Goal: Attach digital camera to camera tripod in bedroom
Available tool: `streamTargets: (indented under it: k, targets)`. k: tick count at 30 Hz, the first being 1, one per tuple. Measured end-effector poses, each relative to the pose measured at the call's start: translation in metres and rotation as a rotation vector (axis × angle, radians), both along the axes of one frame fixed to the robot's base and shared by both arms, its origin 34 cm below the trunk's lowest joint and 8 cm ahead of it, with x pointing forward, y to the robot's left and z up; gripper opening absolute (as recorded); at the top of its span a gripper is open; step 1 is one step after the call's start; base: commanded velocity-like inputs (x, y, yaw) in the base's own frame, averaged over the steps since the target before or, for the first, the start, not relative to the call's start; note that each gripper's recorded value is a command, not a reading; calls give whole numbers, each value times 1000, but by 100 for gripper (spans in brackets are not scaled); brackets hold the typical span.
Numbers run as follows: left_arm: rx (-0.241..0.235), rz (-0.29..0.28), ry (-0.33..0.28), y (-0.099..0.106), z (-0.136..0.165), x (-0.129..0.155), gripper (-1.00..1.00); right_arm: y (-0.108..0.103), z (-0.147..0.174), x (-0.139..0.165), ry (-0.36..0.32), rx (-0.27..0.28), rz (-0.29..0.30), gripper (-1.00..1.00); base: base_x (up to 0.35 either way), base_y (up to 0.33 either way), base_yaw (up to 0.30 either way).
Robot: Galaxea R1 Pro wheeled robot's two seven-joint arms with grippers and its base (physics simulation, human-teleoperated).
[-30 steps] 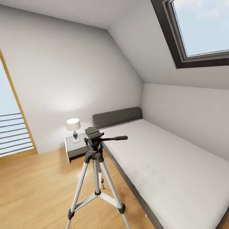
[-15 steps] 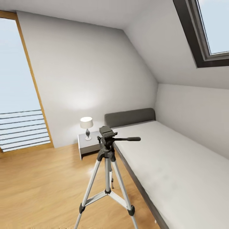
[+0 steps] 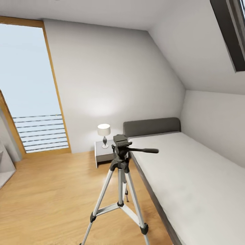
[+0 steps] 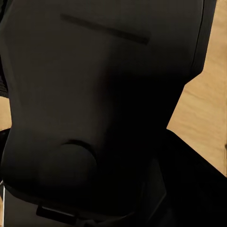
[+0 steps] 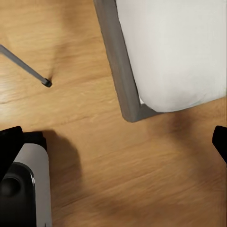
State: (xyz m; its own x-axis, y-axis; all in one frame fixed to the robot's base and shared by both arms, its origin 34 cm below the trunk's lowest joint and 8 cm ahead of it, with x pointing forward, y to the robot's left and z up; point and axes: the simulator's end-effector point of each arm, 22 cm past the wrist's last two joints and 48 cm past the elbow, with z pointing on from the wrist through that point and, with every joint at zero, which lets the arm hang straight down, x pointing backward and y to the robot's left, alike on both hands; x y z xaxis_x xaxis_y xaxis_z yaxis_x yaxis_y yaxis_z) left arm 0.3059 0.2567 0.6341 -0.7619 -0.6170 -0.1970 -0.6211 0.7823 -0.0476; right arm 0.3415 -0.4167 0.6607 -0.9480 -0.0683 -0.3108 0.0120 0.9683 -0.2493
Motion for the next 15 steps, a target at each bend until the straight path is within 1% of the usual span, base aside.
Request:
streamTargets:
  k: [5,7,10,15]
  targets:
    - [-1,0,2,-1,0,0,-100,0,0,1,-3,0,0,100,0,-254,274]
    - [-2,0,2,-1,0,0,-100,0,0,1,-3,0,0,100,0,-181,238]
    - [-1,0,1,0,0,0,-100,0,0,1,-4,0,0,100,0,-79,109]
    - [0,0,1,0,0,0,-100,-1,0,1,-4,0,1,100,0,-24,33]
